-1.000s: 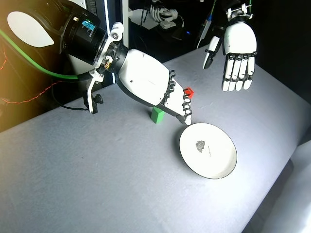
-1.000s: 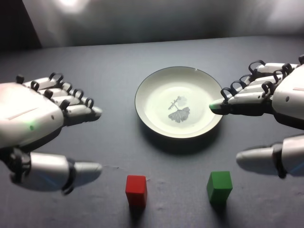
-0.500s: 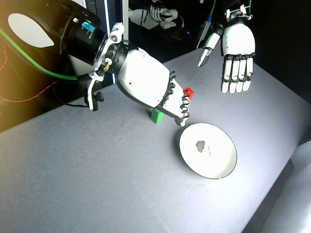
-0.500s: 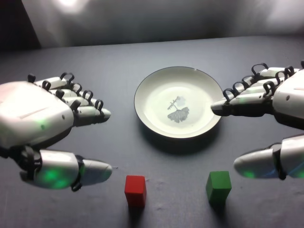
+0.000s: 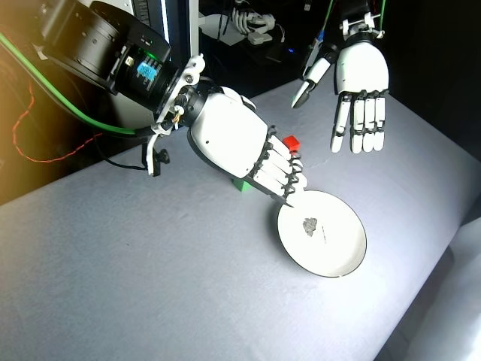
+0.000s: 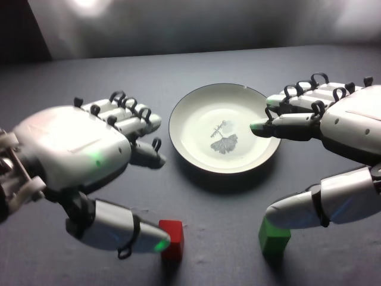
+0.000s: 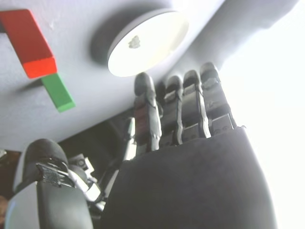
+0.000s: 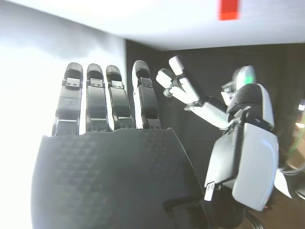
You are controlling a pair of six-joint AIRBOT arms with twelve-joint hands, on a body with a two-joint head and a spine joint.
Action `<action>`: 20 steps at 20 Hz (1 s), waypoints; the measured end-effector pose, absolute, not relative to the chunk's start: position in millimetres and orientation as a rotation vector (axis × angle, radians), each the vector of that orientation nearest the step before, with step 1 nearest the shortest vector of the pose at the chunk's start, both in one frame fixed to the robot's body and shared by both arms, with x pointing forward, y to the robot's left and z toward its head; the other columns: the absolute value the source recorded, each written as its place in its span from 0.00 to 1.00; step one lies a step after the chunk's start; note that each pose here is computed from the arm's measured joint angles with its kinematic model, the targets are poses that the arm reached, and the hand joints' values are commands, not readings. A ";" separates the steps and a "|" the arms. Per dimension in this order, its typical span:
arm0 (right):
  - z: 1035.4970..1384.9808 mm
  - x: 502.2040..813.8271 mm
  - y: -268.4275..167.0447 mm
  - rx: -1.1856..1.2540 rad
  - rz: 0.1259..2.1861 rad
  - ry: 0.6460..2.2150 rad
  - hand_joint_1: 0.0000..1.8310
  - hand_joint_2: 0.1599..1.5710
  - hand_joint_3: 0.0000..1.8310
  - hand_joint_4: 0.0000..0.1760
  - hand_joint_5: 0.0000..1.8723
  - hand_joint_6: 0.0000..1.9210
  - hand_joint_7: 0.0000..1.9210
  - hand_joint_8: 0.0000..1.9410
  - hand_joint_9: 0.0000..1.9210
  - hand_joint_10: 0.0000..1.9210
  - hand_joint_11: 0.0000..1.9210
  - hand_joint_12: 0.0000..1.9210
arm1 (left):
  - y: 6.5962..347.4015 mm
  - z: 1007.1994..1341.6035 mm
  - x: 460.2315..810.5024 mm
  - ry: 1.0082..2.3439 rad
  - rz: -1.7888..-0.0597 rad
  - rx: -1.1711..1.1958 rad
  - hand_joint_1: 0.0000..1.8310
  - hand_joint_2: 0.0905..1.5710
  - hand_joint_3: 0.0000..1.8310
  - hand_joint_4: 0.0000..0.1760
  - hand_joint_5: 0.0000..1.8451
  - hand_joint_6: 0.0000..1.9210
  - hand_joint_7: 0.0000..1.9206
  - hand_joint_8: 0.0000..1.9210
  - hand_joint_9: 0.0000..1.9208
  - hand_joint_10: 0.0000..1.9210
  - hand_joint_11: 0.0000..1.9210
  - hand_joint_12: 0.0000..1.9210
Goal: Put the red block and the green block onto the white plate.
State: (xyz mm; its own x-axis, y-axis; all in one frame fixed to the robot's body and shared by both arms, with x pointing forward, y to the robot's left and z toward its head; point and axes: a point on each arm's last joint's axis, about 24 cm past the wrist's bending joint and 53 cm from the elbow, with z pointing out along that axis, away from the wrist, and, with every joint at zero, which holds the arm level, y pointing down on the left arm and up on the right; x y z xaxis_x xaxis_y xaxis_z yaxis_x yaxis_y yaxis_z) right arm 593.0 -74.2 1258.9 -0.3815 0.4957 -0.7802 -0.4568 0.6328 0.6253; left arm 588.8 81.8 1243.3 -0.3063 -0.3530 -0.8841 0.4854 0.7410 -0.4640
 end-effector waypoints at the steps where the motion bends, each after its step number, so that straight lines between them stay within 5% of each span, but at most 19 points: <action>1: 1254.8 593.9 -72.5 0.030 0.995 1.683 0.20 0.44 0.00 0.59 0.20 0.01 0.00 0.00 0.00 0.00 0.00 0.00 | 81.4 1240.4 588.6 1.693 -0.832 0.095 0.17 0.56 0.00 0.45 0.35 0.01 0.06 0.00 0.00 0.00 0.00 0.00; 4: 1238.3 595.0 -65.2 0.017 0.945 1.702 0.29 0.46 0.00 0.53 0.24 0.01 0.01 0.00 0.00 0.00 0.00 0.00 | 85.6 1234.2 590.8 1.685 -0.819 0.044 0.23 0.58 0.00 0.35 0.38 0.02 0.08 0.01 0.00 0.00 0.00 0.00; 8: 1225.8 593.7 -57.8 -0.002 0.913 1.706 0.43 0.48 0.00 0.54 0.35 0.01 0.05 0.00 0.00 0.00 0.00 0.00 | 82.8 1222.0 589.1 1.685 -0.848 -0.014 0.24 0.61 0.01 0.73 0.40 0.02 0.07 0.00 0.00 0.00 0.00 0.00; 10: 1225.8 594.3 -56.0 -0.001 0.906 1.694 0.41 0.49 0.00 0.73 0.37 0.01 0.06 0.00 0.00 0.00 0.00 0.00 | 78.4 1218.3 587.3 1.680 -0.860 -0.020 0.24 0.62 0.01 0.77 0.40 0.01 0.08 0.00 0.00 0.00 0.00 0.00; 12: 1222.4 595.9 -56.2 0.037 0.913 1.707 0.41 0.49 0.00 0.74 0.37 0.01 0.07 0.01 0.00 0.00 0.00 0.00 | 72.6 1212.4 586.5 1.687 -0.879 -0.030 0.24 0.62 0.01 0.80 0.40 0.01 0.06 0.00 0.00 0.00 0.00 0.00; 13: 1221.4 596.3 -54.4 0.033 0.904 1.707 0.42 0.48 0.00 0.70 0.38 0.01 0.08 0.01 0.00 0.00 0.00 0.00 | 70.7 1209.8 586.8 1.689 -0.882 -0.029 0.23 0.63 0.01 0.86 0.40 0.01 0.06 0.00 0.00 0.00 0.00 0.00; 15: 1216.0 595.6 -46.9 0.024 0.894 1.716 0.42 0.49 0.00 0.65 0.37 0.00 0.09 0.01 0.00 0.00 0.00 0.00 | 68.3 1208.3 585.7 1.677 -0.890 -0.039 0.29 0.62 0.01 0.79 0.43 0.02 0.07 0.00 0.00 0.00 0.00 0.00; 16: 1213.6 595.4 -44.9 0.034 0.901 1.726 0.41 0.49 0.00 0.69 0.36 0.00 0.09 0.01 0.00 0.00 0.00 0.00 | 67.8 1206.4 585.1 1.676 -0.892 -0.043 0.32 0.62 0.00 0.65 0.44 0.02 0.07 0.00 0.00 0.00 0.00 0.00; 17: 1211.7 594.8 -42.1 0.035 0.906 1.733 0.41 0.49 0.00 0.60 0.37 0.00 0.08 0.00 0.00 0.00 0.00 0.00 | 66.3 1203.9 584.6 1.678 -0.900 -0.056 0.27 0.64 0.01 0.81 0.41 0.01 0.06 0.00 0.00 0.00 0.00 0.00; 18: 1211.7 594.2 -39.6 0.033 0.908 1.731 0.42 0.49 0.00 0.51 0.37 0.00 0.08 0.00 0.00 0.00 0.00 0.00 | 65.8 1201.0 583.5 1.682 -0.900 -0.056 0.28 0.64 0.01 0.84 0.42 0.01 0.06 0.00 0.00 0.00 0.00 0.00; 20: 1211.2 595.5 -37.9 0.041 0.900 1.727 0.40 0.49 0.00 0.55 0.35 0.00 0.07 0.00 0.00 0.00 0.00 0.00 | 63.7 1199.1 582.7 1.680 -0.904 -0.060 0.29 0.63 0.00 0.83 0.43 0.01 0.07 0.00 0.00 0.00 0.00 0.00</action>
State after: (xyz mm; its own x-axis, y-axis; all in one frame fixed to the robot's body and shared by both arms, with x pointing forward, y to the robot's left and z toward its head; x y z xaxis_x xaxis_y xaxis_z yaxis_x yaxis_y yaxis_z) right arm 595.5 -37.9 1211.2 -0.3670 0.4549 -0.8114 -0.4043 0.7076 0.5796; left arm 582.7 63.7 1199.1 -0.3306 -0.4835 -0.8105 0.4099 0.7000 -0.5848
